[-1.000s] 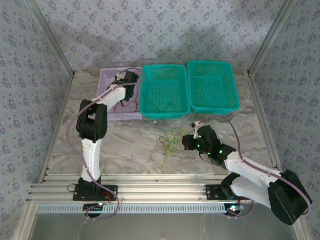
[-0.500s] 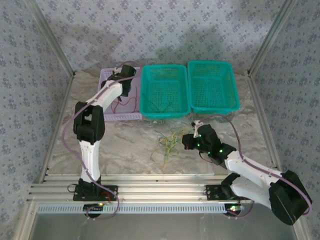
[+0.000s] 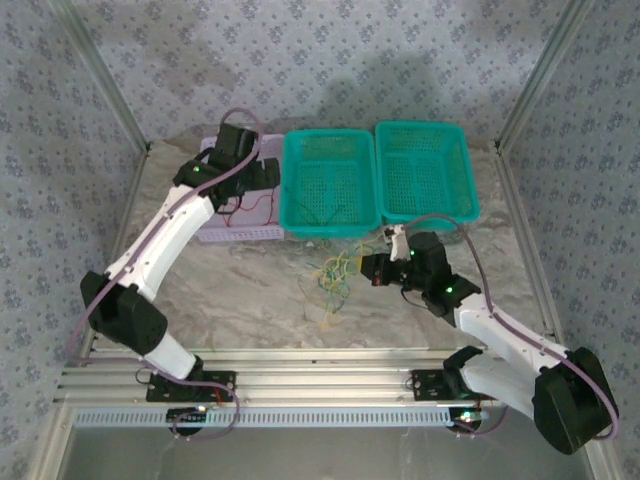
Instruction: Untangle the cables
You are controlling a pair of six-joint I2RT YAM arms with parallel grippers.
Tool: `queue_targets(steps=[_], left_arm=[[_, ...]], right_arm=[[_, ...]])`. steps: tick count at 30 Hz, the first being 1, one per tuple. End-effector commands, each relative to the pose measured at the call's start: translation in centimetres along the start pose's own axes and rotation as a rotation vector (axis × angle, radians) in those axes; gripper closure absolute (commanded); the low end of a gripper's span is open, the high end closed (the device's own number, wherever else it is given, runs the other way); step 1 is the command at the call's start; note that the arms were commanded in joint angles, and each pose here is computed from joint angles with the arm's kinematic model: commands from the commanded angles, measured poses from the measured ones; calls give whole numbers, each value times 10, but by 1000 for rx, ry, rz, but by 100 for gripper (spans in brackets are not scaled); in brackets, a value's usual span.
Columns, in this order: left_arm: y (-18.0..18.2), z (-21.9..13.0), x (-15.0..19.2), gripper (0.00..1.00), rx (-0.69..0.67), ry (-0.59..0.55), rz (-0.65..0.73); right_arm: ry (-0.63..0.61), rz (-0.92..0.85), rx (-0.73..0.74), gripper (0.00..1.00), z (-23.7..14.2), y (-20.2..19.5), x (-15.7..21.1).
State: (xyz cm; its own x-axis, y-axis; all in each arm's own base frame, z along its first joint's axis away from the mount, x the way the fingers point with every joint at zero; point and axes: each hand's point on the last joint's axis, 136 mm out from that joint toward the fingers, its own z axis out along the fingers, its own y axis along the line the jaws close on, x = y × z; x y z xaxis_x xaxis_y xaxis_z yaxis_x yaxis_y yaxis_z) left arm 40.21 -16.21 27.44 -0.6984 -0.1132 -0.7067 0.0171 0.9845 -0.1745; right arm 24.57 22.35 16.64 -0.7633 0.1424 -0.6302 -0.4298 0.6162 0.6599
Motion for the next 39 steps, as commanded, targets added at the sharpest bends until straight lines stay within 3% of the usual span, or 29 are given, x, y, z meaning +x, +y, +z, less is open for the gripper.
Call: queue_targets(steps=[1,6,16,23,33,39], left_arm=[[-44,-7,34,9,262,109,-64],[-83,-18,72,9,495,216,-83],[-112,-32,95,10,663,316,-203],[-115,-48,120,10,716,407,-218],[-107,-40,162,12,709,498,-249],[-112,-38,157,26,731,482,-282]], right_arm=[[-11,-105,-231,100,-14,51,-19],[6,-171,-337,100,-22,73,-22],[20,-210,-383,100,-23,83,-19],[-27,-210,-350,100,-23,80,-23],[-62,-220,-312,100,-21,77,-27],[-33,-226,-320,100,-15,79,-19]])
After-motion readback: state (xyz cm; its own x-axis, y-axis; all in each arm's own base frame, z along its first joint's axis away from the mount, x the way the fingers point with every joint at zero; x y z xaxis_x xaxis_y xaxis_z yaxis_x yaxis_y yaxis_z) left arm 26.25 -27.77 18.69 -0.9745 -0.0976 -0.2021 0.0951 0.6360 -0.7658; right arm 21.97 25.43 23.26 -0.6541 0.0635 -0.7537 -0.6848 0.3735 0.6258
